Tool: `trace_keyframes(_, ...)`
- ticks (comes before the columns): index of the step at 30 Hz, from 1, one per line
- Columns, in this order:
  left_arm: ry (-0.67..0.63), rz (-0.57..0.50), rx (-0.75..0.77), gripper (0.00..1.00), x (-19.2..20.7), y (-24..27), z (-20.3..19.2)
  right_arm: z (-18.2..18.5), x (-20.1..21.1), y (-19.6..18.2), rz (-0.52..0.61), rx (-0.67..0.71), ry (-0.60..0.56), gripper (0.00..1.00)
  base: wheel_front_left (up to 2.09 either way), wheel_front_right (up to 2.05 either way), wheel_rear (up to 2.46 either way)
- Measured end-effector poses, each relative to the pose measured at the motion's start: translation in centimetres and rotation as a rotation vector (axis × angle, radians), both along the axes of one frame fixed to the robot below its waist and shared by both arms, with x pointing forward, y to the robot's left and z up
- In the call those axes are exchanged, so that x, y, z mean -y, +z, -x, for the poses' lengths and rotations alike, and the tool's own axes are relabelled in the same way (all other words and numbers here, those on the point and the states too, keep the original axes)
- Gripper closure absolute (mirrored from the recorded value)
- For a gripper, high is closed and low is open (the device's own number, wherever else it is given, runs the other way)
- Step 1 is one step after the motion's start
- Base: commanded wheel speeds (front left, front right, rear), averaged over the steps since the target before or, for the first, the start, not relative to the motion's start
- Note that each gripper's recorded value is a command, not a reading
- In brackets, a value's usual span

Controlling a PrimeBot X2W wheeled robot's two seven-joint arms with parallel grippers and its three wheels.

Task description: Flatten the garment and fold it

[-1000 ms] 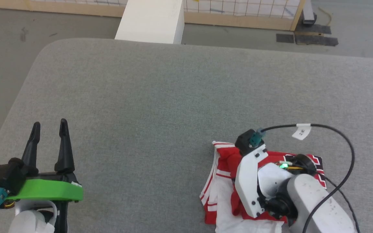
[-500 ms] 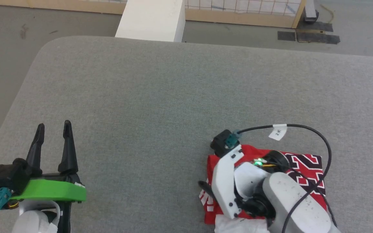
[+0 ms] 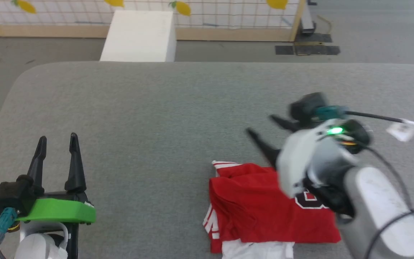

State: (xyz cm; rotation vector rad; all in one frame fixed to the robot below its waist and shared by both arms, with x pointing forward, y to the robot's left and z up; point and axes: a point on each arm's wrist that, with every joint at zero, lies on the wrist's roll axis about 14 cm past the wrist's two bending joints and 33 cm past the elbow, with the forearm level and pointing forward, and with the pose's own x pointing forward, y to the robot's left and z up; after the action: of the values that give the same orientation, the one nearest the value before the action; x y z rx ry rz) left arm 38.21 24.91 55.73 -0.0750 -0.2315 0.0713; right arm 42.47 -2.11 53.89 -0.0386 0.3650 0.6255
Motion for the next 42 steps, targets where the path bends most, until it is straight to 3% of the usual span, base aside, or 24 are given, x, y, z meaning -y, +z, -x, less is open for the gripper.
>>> trace_keyframes(4, -0.035, -0.01, 0.012, 0.0, 1.4, 0.4, -0.8, -0.2, 6.3, -0.9, 0.034, -0.001, -0.19, 0.0, 0.0, 0.0, 0.0)
trace_keyframes(10, -0.06, -0.002, 0.009, 0.0, 2.4, 0.1, -1.4, 2.6, 12.6, -6.4, 0.123, -0.173, -0.363, 0.0, 0.0, 0.0, 0.0)
trace_keyframes(19, -0.042, -0.002, -0.016, 0.0, 1.8, -0.7, -1.1, 6.7, 13.3, -13.0, 0.204, -0.441, -0.37, 0.0, 0.0, 0.0, 0.0)
trace_keyframes(30, -0.01, 0.0, -0.046, 0.0, 0.9, -1.8, -0.8, 7.3, 11.9, -17.3, 0.249, -0.549, -0.305, 0.0, 0.0, 0.0, 0.0)
trace_keyframes(31, -0.009, 0.0, -0.047, 0.0, 0.8, -1.8, -0.8, 7.2, 11.8, -17.3, 0.248, -0.552, -0.302, 0.46, 0.0, 0.0, 0.0)
trace_keyframes(32, -0.009, 0.0, -0.048, 0.0, 0.8, -1.8, -0.8, 7.1, 11.8, -17.3, 0.245, -0.55, -0.301, 0.68, 0.0, 0.0, 0.0)
trace_keyframes(33, -0.009, 0.001, -0.049, 0.0, 0.8, -1.9, -0.8, 7.0, 11.8, -17.3, 0.251, -0.545, -0.295, 0.97, 0.0, 0.0, 0.0)
trace_keyframes(42, -0.03, 0.016, -0.04, 0.0, 1.6, -1.6, -1.0, 5.9, 11.0, -14.6, 0.354, -0.437, -0.175, 1.0, 0.0, 0.0, 0.0)
